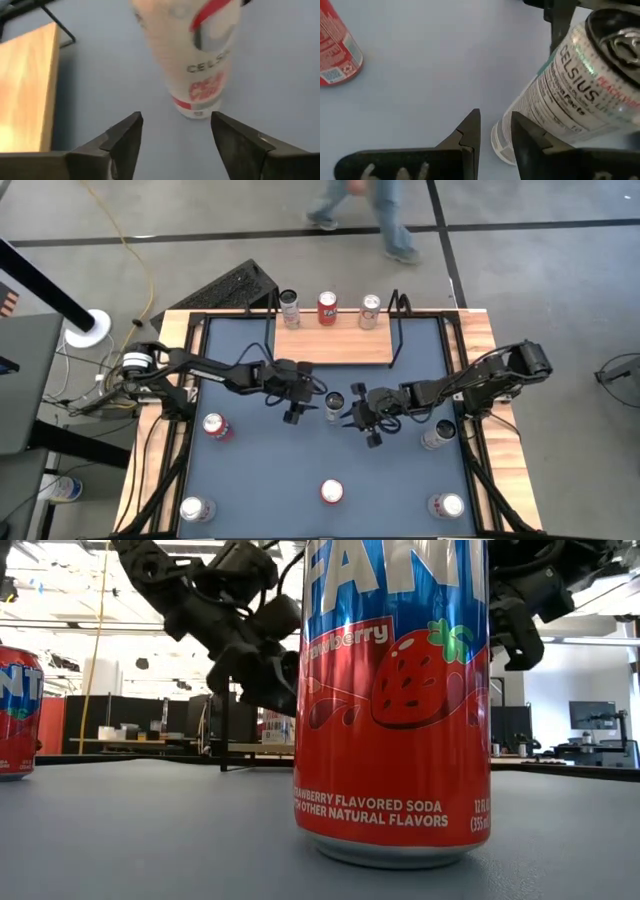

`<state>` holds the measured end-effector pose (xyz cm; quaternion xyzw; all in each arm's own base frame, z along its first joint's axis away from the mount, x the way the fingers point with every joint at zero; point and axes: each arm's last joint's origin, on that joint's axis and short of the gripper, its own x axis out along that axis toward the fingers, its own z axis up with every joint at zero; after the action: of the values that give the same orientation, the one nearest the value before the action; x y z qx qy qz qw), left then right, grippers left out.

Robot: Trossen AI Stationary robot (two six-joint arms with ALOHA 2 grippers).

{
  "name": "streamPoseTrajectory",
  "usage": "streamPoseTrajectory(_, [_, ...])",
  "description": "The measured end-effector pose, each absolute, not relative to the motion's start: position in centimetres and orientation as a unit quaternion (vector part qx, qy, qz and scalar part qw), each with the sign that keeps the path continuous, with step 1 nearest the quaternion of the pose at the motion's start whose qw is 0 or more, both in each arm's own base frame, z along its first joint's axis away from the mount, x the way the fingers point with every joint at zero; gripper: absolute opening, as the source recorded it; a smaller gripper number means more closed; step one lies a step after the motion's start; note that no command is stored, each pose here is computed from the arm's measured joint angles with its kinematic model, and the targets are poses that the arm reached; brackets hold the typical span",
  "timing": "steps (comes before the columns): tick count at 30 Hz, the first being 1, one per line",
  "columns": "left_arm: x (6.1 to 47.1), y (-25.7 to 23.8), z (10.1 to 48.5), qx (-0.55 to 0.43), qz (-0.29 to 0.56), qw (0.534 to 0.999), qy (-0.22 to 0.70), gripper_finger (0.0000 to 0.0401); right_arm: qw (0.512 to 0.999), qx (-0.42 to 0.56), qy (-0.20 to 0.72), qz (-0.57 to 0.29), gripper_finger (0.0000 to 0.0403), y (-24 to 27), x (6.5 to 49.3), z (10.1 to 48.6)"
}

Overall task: Place canned beverage on shelf
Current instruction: Put the left white-pink soda can on the shelf aligned with the other white-pink soda can

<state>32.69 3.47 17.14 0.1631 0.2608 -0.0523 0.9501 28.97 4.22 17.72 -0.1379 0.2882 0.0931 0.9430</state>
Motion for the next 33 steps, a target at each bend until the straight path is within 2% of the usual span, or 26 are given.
streamPoseTrajectory(4, [32.9,3.5,17.0,0.168,-0.047,0.951,0.256,0.0178,0.943,-0.137,0.288,0.091,0.0097,4.1,29.0,17.7])
streamPoseTrajectory(9, [33.0,3.5,17.3,0.169,-0.045,0.955,0.240,0.0106,0.945,-0.133,0.288,0.078,0.0097,3.4,29.1,17.8])
streamPoseTrajectory(13, [33.0,3.3,17.3,0.157,-0.082,0.956,0.232,0.0053,0.946,-0.121,0.293,0.061,0.0097,2.5,29.1,17.7])
streamPoseTrajectory(16, [33.0,3.0,17.3,0.151,-0.100,0.956,0.230,0.0028,0.945,-0.113,0.303,0.048,0.0097,1.7,29.1,17.6])
streamPoseTrajectory(21, [33.0,2.5,17.3,0.150,-0.112,0.954,0.233,0.0004,0.943,-0.106,0.314,0.023,0.0097,0.5,29.1,17.4])
streamPoseTrajectory(28, [33.0,1.9,17.2,0.155,-0.115,0.952,0.236,0.0002,0.941,-0.091,0.323,-0.034,0.0097,-0.9,29.0,17.4])
streamPoseTrajectory(33, [32.4,1.7,17.6,0.174,-0.055,0.945,0.272,0.0000,0.933,-0.076,0.349,-0.043,0.0097,-1.2,28.6,16.9])
